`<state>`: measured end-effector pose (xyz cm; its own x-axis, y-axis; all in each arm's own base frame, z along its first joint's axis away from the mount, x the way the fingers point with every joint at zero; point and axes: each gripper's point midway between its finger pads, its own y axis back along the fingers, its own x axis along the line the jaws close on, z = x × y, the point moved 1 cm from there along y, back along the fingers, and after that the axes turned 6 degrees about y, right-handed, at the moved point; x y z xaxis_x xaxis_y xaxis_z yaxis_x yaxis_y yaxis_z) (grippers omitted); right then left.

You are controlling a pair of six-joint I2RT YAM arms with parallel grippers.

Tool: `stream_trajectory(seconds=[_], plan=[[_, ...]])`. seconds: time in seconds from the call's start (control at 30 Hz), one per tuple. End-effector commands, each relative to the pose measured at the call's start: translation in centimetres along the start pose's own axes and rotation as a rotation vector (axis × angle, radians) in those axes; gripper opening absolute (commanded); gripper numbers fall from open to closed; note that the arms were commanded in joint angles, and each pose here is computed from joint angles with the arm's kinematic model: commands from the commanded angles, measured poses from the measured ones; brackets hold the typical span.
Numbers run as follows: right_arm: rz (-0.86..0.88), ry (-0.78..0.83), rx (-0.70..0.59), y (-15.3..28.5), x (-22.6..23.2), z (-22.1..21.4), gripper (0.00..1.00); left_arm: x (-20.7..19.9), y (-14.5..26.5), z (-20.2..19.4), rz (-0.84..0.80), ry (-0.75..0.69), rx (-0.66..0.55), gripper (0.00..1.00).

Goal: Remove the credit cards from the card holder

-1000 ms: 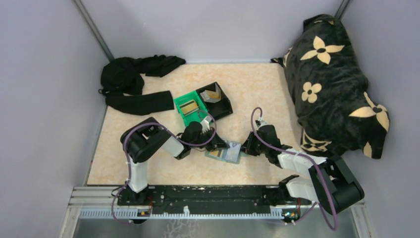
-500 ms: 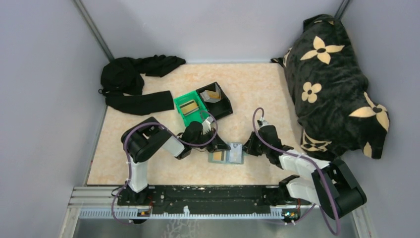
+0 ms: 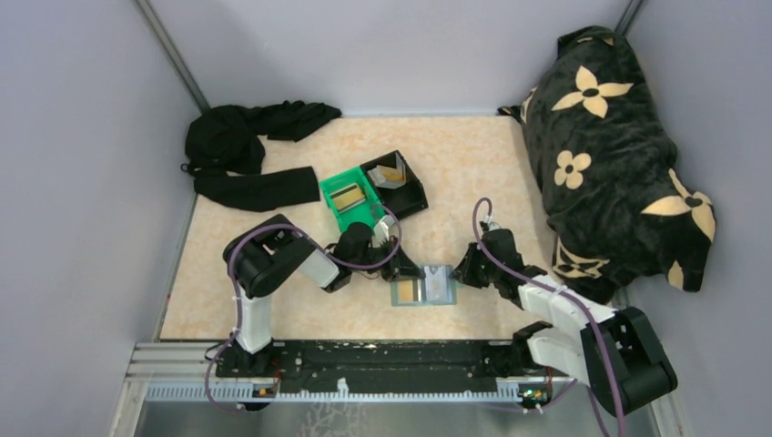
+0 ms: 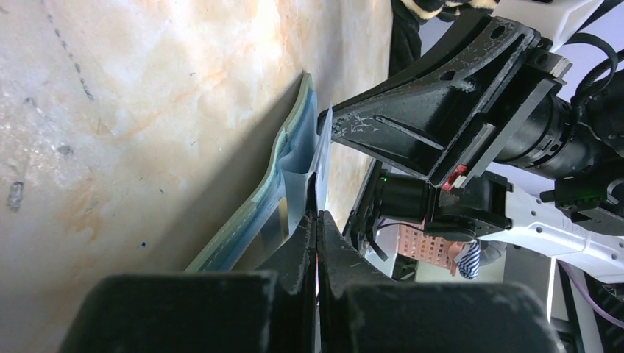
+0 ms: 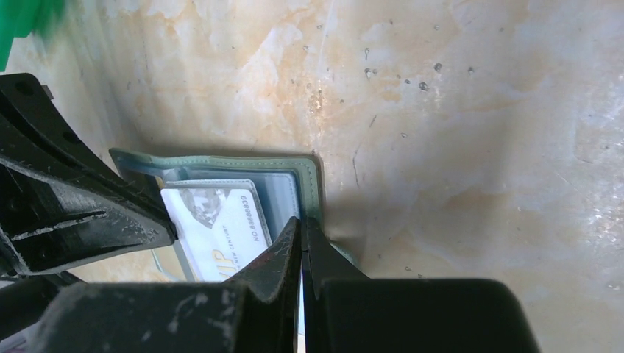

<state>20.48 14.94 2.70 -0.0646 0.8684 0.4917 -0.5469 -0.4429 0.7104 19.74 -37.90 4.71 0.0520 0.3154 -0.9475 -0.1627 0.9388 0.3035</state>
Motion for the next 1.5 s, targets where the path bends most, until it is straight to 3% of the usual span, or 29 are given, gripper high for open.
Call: stream_trajectory(seconds=[0.0, 0.43, 0.9, 1.47], plan=[[0.021, 0.009, -0.049, 0.7, 0.9, 2.1, 0.0, -0.8, 0.1, 0.5, -0.055, -0.022, 0.003, 0.0], [0.126, 0.127, -0.152, 2.6, 4.2, 5.7, 0.0, -0.1, -0.2, 0.6, -0.028, -0.011, 0.02, 0.0], [0.077, 0.081, -0.031, -0.4, 1.9, 1.1, 0.0, 0.3, -0.3, 0.4, -0.017, 0.01, 0.054, 0.0], [0.02, 0.054, 0.002, -1.3, 0.1, 0.0, 0.0, 0.8, 1.2, 1.2, -0.036, 0.06, 0.052, 0.0]])
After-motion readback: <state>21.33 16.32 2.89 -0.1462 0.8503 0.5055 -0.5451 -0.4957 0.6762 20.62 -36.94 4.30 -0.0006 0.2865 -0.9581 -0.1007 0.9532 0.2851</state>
